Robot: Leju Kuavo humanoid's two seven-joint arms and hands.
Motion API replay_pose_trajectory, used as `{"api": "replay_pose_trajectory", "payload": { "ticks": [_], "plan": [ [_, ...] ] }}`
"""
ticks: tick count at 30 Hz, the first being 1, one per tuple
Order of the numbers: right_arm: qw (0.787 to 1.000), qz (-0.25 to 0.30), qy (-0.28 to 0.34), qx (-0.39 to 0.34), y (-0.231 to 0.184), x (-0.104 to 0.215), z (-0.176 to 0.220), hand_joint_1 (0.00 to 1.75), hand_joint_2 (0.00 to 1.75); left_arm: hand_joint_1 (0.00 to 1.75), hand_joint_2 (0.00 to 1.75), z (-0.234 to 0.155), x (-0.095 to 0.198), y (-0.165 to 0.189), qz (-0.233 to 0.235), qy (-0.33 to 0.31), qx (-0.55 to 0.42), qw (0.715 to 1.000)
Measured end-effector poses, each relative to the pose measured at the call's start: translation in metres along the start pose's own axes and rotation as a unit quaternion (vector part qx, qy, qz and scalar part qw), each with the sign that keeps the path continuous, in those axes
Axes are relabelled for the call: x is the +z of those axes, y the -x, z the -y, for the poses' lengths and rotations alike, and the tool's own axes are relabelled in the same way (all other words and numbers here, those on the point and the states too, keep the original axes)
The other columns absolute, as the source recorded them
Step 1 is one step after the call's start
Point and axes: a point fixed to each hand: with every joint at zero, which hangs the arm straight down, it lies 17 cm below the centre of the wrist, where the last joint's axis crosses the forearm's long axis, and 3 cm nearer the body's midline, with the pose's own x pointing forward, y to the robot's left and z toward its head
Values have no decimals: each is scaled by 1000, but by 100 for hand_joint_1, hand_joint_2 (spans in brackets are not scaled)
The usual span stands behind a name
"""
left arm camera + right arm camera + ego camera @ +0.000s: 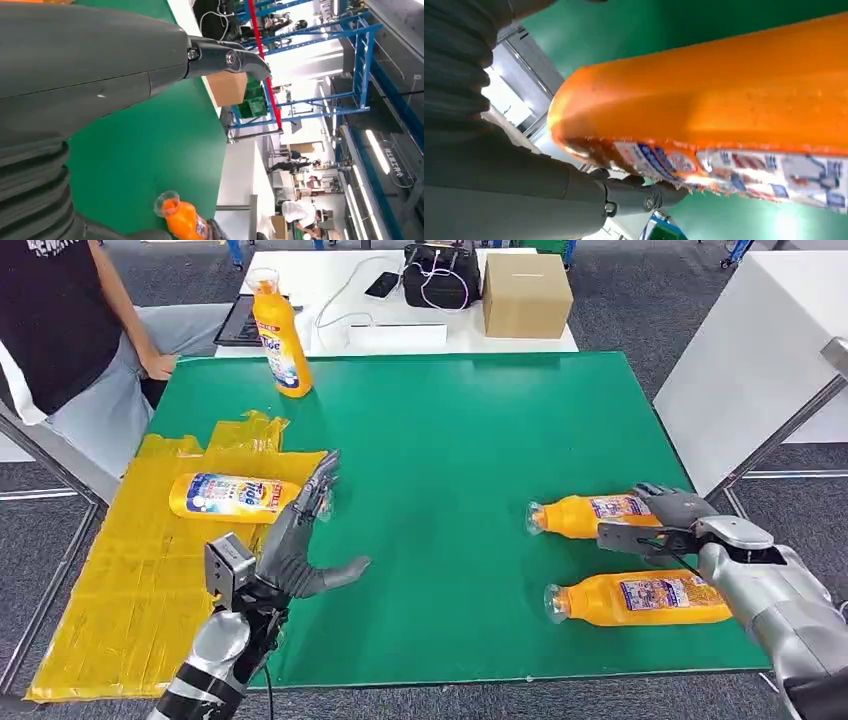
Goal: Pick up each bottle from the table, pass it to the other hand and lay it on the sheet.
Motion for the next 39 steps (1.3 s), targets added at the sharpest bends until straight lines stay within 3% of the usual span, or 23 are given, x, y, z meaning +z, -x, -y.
{"api": "replay_pose_trajectory", "payload": {
  "ticks": [1,2,3,8,20,26,32,36,39],
  "plan": [
    [1000,0,0,0,-1,0,-1,63,175,0,175,0,0,0,0,0,0,1000],
    [1000,0,-1,0,-1,-1,-2,115,175,0,175,0,0,0,0,0,0,1000],
    [1000,0,-1,-1,-2,-1,-2,140,175,0,175,0,-1,0,0,0,0,1000],
    [1000,-1,9,3,-4,-3,-1,175,175,0,175,0,0,2,-2,0,1,1000],
    [998,-4,60,7,-11,-8,7,175,175,0,175,0,0,2,-4,-1,1,1000],
    [983,30,166,-68,-59,-11,29,175,175,0,175,4,0,5,-15,6,-12,1000],
    [921,115,271,-253,-144,13,67,175,175,0,175,12,3,6,-24,13,-23,999],
    [883,149,303,-325,-174,35,78,175,175,0,175,18,6,8,-28,18,-24,999],
    [868,159,316,-349,-183,45,81,175,175,0,175,21,7,8,-30,20,-24,999]
  ]
}}
